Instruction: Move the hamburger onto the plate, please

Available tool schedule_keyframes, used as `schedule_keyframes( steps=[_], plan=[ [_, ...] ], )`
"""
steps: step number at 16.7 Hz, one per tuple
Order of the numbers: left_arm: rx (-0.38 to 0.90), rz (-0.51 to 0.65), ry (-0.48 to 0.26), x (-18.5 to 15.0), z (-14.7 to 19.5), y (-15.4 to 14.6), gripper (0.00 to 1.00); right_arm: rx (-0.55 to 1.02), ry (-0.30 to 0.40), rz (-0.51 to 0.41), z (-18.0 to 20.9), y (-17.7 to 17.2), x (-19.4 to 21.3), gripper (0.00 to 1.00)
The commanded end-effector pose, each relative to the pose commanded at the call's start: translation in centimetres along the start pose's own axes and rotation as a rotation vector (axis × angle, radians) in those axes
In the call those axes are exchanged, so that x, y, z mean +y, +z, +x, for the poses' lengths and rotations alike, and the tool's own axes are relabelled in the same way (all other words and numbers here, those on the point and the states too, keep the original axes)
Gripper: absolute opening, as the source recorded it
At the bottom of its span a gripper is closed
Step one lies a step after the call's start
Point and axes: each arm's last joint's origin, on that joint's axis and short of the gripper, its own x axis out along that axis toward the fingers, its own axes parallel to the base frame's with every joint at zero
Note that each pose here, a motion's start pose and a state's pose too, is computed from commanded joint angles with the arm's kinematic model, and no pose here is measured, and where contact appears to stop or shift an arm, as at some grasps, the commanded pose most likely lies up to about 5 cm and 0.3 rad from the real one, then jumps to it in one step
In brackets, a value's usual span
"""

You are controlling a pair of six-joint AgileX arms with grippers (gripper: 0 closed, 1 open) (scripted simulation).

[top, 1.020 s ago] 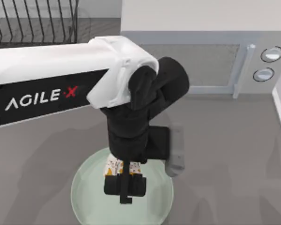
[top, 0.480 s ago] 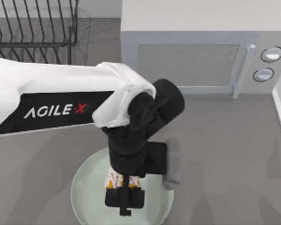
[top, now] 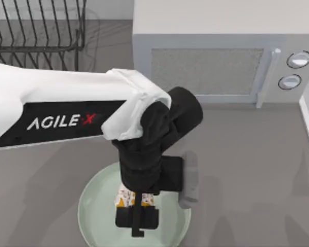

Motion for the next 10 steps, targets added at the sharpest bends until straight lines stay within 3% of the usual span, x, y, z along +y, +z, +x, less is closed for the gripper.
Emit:
schedule_keyframes(
  steps=[7, 10],
  plan=[
    [0.000, 0.000, 0.000, 0.00, 0.00, 0.00, 0.98, 0.000, 0.000, 0.000, 0.00, 0.00, 0.00, 1.00],
    [0.000, 0.000, 0.000, 0.00, 0.00, 0.00, 1.00, 0.000, 0.000, 0.000, 0.00, 0.00, 0.00, 1.00]
  ],
)
